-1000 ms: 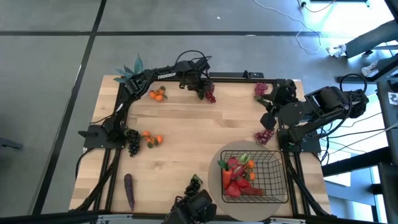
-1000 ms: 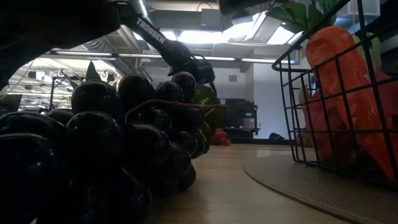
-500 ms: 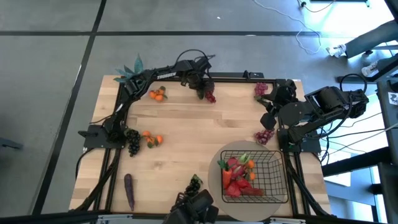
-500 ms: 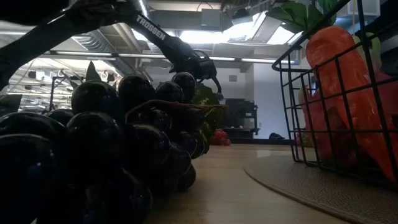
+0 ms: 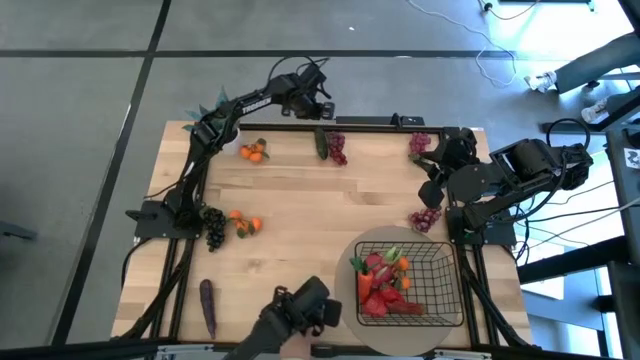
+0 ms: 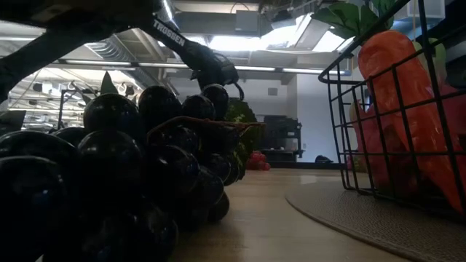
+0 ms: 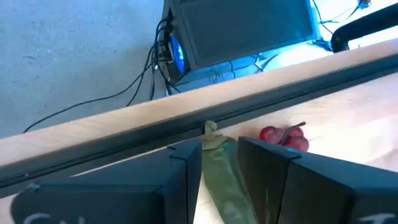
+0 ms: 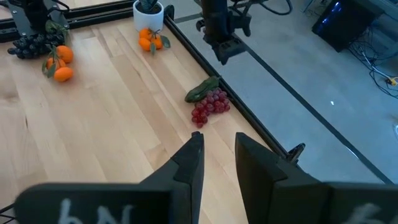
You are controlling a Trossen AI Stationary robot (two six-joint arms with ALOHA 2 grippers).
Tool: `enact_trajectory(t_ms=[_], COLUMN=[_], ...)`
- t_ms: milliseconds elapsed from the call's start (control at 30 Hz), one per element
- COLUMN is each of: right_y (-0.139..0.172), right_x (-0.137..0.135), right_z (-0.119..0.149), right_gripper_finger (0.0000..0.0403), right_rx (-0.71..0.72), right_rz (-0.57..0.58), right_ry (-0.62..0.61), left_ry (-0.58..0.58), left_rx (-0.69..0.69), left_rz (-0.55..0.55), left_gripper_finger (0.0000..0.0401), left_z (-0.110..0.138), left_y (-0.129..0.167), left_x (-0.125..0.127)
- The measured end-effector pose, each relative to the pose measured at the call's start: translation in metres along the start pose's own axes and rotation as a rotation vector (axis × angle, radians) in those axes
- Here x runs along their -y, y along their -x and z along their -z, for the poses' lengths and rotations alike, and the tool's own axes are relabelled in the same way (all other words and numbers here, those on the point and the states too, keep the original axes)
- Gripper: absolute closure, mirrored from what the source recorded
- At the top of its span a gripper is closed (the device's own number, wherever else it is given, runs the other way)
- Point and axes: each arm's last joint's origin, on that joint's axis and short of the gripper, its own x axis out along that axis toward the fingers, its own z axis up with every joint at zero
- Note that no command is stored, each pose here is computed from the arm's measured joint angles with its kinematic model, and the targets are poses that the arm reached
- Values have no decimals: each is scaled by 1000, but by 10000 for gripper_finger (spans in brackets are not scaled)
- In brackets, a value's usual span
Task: Build produce basket
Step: Put the green chili pepper into the black wire basket
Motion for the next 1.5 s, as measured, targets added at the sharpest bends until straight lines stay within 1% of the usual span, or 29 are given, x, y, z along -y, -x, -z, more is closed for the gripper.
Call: enact_trajectory(t_ms=[67, 133, 233, 367, 567, 667, 733, 800, 933, 1133, 1300, 1500], right_y=[0, 0, 0, 0, 0, 0, 0, 0, 0, 0, 0, 0], right_x=[0, 0, 0, 0, -1, -1, -1, -1, -1, -1, -1, -1], right_z=[0, 0, 0, 0, -1, -1, -1, -1, -1, -1, -1, -2], right_gripper_finger=[325, 325, 325, 325, 325, 325, 324, 325, 325, 324, 325, 325], right_rx=[0, 0, 0, 0, 6, 8, 8, 9, 9, 10, 12, 13], right_rz=[0, 0, 0, 0, -3, -4, -4, -5, -4, -5, -7, -8], right_ry=[0, -1, -2, -2, -8, -11, -11, -11, -12, -13, -16, -17], left_ry=[-9, -52, -111, -127, -142, -168, -192, -196, -192, -193, -198, -197], left_rx=[-13, -21, 11, -9, -49, -50, -27, -1, -1, -69, -42, -69], left_rz=[4, 2, 2, -6, 2, -2, -19, -21, -22, -23, -30, -39], left_gripper_finger=[308, 308, 308, 308, 308, 308, 308, 308, 308, 308, 308, 308], left_z=[2, 3, 2, 3, 10, 11, 10, 8, 7, 17, 16, 18], left_y=[-3, -5, -4, -7, -26, -29, -29, -29, -30, -52, -54, -54], left_x=[0, 0, 3, 0, 0, 1, 1, 1, -1, -4, -3, -5])
